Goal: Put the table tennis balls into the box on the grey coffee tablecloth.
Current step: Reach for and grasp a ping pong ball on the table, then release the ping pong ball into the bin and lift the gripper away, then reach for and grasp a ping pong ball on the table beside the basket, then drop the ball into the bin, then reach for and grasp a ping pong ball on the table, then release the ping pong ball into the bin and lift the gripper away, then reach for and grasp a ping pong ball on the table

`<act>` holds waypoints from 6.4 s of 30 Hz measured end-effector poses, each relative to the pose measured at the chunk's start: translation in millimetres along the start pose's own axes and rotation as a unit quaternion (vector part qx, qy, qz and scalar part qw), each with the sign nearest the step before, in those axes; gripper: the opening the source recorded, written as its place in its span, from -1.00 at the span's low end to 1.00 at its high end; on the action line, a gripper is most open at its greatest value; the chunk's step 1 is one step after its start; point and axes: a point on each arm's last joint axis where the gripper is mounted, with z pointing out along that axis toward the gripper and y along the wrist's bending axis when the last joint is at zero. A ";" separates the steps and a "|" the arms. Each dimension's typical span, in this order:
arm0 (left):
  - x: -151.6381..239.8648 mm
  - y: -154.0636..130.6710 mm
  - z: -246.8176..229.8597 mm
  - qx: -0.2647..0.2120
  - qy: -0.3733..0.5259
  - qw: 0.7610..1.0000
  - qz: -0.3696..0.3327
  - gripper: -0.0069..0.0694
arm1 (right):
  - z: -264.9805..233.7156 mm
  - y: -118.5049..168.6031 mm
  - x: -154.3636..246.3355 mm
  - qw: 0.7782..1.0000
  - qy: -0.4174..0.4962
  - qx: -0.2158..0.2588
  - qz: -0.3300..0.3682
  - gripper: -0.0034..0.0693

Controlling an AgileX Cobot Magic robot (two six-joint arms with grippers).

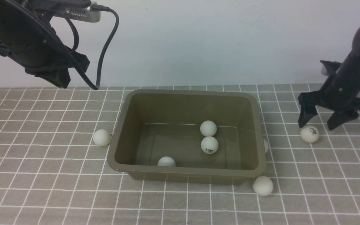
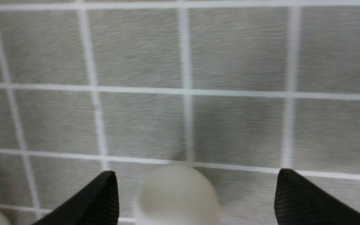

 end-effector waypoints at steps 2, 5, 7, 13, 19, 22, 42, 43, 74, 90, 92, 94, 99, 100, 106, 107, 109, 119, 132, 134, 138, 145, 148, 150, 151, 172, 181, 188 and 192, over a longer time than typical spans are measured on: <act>-0.2 0.0 0.0 0.000 -0.001 1.000 0.000 -0.83 | 1.0 12.3 1.3 1.000 0.000 -0.001 -0.013 0.76; -0.2 0.0 0.0 0.000 -0.001 1.000 0.000 -0.83 | 6.2 22.2 6.7 1.000 0.011 -0.001 -0.022 0.76; -0.2 0.0 0.0 0.000 -0.001 1.000 0.000 -0.83 | 10.7 26.2 10.8 0.999 0.020 0.006 -0.027 0.76; -0.3 0.0 0.0 0.000 -0.002 1.000 0.000 -0.83 | 23.7 27.0 22.0 0.997 0.047 0.035 -0.042 0.69; -0.4 0.0 0.0 0.000 -0.002 1.000 0.000 -0.83 | 23.9 28.5 22.2 0.997 0.047 0.034 -0.056 0.01; -0.5 0.0 0.0 0.000 -0.002 1.000 0.000 -0.83 | 13.0 30.2 22.1 0.998 0.034 0.032 -0.050 0.06; -8.2 -3.4 70.6 0.037 0.059 0.998 -0.010 -0.66 | -66.3 193.3 82.4 0.966 -0.039 -0.101 -0.236 0.27; -9.4 -3.4 81.1 0.039 0.062 0.997 -0.010 -0.58 | -67.8 194.5 82.3 0.966 -0.038 -0.101 -0.235 0.44; -1.2 9.9 187.9 -0.002 0.124 0.992 -0.018 0.09 | -240.9 90.4 135.0 0.956 -0.247 0.015 -0.158 0.25; -20.2 -64.5 65.7 0.137 -0.007 0.988 0.067 0.09 | -68.1 107.6 191.8 0.981 -0.054 -0.042 -0.183 0.15; -18.3 -80.3 82.1 0.148 0.014 0.985 0.085 0.09 | -53.3 111.2 192.7 0.979 -0.053 -0.038 -0.191 0.33; -16.1 -90.5 96.0 0.153 0.031 0.983 0.094 0.14 | -42.4 113.2 189.6 0.979 -0.054 -0.034 -0.194 0.48; -15.7 -96.2 111.5 0.152 0.041 0.984 0.085 0.61 | -22.2 114.2 181.1 0.978 -0.056 -0.023 -0.198 0.68; -16.5 -95.3 112.2 0.149 0.039 0.985 0.076 0.76 | -15.1 114.0 179.5 0.979 -0.050 -0.020 -0.198 0.70; -28.1 -77.4 101.6 0.119 0.024 0.992 0.039 0.82 | 6.5 114.6 173.9 0.979 -0.043 -0.014 -0.198 0.70; -29.2 -74.2 100.2 0.115 0.023 0.993 0.034 0.76 | 8.5 114.6 173.4 0.979 -0.043 -0.014 -0.197 0.70; -34.6 -64.5 89.4 0.105 0.012 0.994 0.024 0.55 | 13.9 114.5 172.3 0.980 -0.041 -0.013 -0.197 0.66; -46.0 -46.3 58.8 0.093 -0.019 0.995 0.008 -0.77 | 20.1 113.5 171.7 0.978 -0.034 -0.005 -0.203 0.05; -31.4 22.2 58.6 0.053 0.035 0.997 -0.054 -0.83 | -112.9 121.8 194.4 0.960 -0.147 -0.067 -0.229 0.05; -29.6 29.9 59.2 0.053 0.036 0.996 -0.061 -0.83 | -123.9 130.0 184.5 0.957 -0.162 -0.083 -0.225 0.05; -21.2 31.9 68.7 0.066 0.054 0.995 -0.058 -0.83 | -127.7 150.4 153.1 0.957 -0.164 -0.105 -0.217 0.05; -1.7 26.8 90.6 0.088 0.102 0.989 -0.066 -0.83 | -112.7 174.1 102.3 0.960 -0.127 -0.088 -0.233 0.66; 0.6 26.6 92.8 0.088 0.108 0.988 -0.066 -0.83 | -117.7 167.8 96.5 0.962 -0.136 -0.049 -0.234 0.71; 1.3 26.5 93.5 0.088 0.109 0.988 -0.066 -0.83 | -120.4 156.0 90.9 0.966 -0.142 -0.022 -0.215 0.62; 1.3 26.5 93.5 0.088 0.109 0.988 -0.065 -0.83 | -120.5 154.4 90.3 0.967 -0.142 -0.020 -0.210 0.59; 0.8 26.1 85.8 0.088 0.099 0.990 -0.052 -0.83 | -6.0 88.7 58.0 0.991 -0.030 -0.088 -0.100 0.12; 0.8 26.1 85.8 0.088 0.099 0.990 -0.051 -0.83 | 27.0 96.4 53.9 0.991 -0.028 -0.088 -0.098 0.69; 0.8 26.1 85.8 0.088 0.099 0.990 -0.051 -0.83 | 35.5 95.6 53.7 0.992 -0.021 -0.083 -0.087 0.04; 0.8 26.1 85.8 0.088 0.099 0.990 -0.051 -0.83 | 12.7 92.3 56.6 0.994 -0.027 -0.055 -0.090 0.09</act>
